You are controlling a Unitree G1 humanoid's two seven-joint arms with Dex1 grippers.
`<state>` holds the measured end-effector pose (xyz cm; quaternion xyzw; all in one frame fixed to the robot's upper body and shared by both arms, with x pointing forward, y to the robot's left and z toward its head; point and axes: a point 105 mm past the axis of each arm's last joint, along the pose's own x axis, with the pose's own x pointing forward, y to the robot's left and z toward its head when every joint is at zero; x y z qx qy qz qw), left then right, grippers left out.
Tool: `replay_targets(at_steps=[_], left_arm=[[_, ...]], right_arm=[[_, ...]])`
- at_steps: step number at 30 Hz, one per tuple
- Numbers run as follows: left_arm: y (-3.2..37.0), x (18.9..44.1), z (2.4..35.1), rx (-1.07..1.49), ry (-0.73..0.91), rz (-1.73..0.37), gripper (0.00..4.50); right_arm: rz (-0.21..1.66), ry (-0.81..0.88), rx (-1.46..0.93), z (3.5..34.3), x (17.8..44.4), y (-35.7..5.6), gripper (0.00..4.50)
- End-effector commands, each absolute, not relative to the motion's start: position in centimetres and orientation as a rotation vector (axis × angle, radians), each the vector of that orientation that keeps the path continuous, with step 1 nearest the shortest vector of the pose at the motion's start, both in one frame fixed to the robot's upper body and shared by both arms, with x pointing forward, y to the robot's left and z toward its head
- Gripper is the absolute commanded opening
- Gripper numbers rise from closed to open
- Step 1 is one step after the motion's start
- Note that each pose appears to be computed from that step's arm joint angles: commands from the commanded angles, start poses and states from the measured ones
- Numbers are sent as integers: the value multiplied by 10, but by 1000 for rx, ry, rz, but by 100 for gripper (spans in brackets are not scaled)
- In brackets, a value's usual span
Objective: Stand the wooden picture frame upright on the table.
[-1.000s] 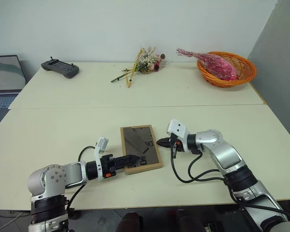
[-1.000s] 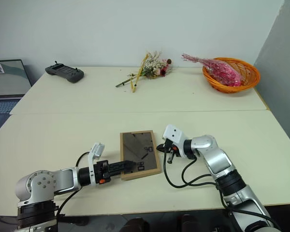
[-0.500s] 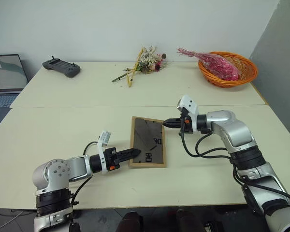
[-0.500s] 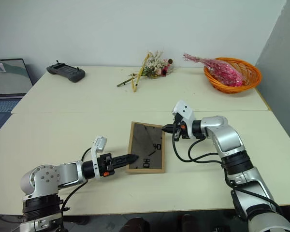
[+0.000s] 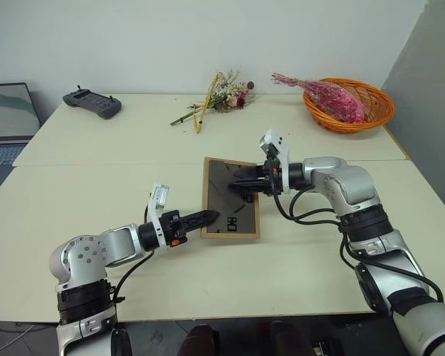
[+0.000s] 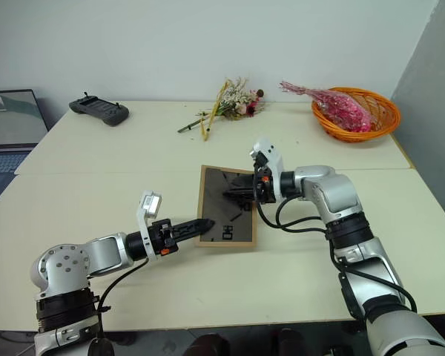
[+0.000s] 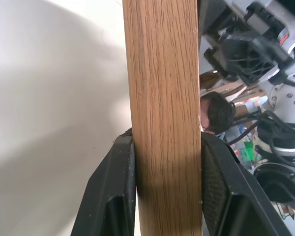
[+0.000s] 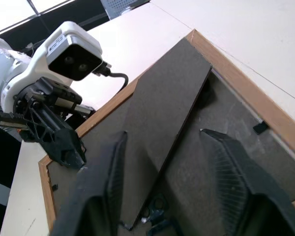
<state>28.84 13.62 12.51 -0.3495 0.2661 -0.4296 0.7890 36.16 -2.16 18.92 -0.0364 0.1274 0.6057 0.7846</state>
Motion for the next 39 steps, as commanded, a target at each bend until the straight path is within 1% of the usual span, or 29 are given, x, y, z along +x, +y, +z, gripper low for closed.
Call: replay_targets(at_steps=[1,5,7,9,12,17,20,21,23,24,25,27,29,31,33,36,39], left_arm=[[128,285,147,-734,474,-1010,131],[131,286,147,-742,472,-999,131],[131,285,146,-744,472,-995,131],[132,285,146,-749,476,-992,131],[133,284,144,-762,490,-987,131],[137,271,146,-795,545,-1022,131],[138,267,148,-815,571,-1040,131],[138,267,150,-829,569,-1045,131],[138,268,154,-866,568,-1056,131],[138,270,156,-897,572,-1063,131],[138,271,158,-919,577,-1067,131],[133,268,158,-946,624,-1097,131],[130,264,162,-990,655,-1112,131],[126,261,164,-1011,680,-1125,131],[122,257,165,-1000,692,-1146,131],[119,257,164,-1001,689,-1147,131],[116,254,164,-986,696,-1154,131]], right_arm=[[1426,227,-51,211,344,-12,329],[1614,250,47,232,306,-19,329],[1629,275,55,234,298,-30,329],[1584,295,35,230,302,-41,329],[1477,292,-18,224,315,-58,329],[1301,196,-236,223,334,-88,329],[1229,68,-439,223,340,-106,329],[1210,-7,-537,221,341,-110,329],[1150,-196,-815,212,341,-120,329],[1113,-306,-999,203,341,-124,329],[1105,-384,-1113,195,338,-125,329],[1045,-596,-1274,192,334,-119,329],[1003,-766,-1344,194,330,-112,329],[942,-914,-1362,199,328,-103,329],[886,-1018,-1349,206,327,-95,329],[872,-1130,-1333,207,324,-78,329],[886,-1160,-1331,200,324,-67,329]])
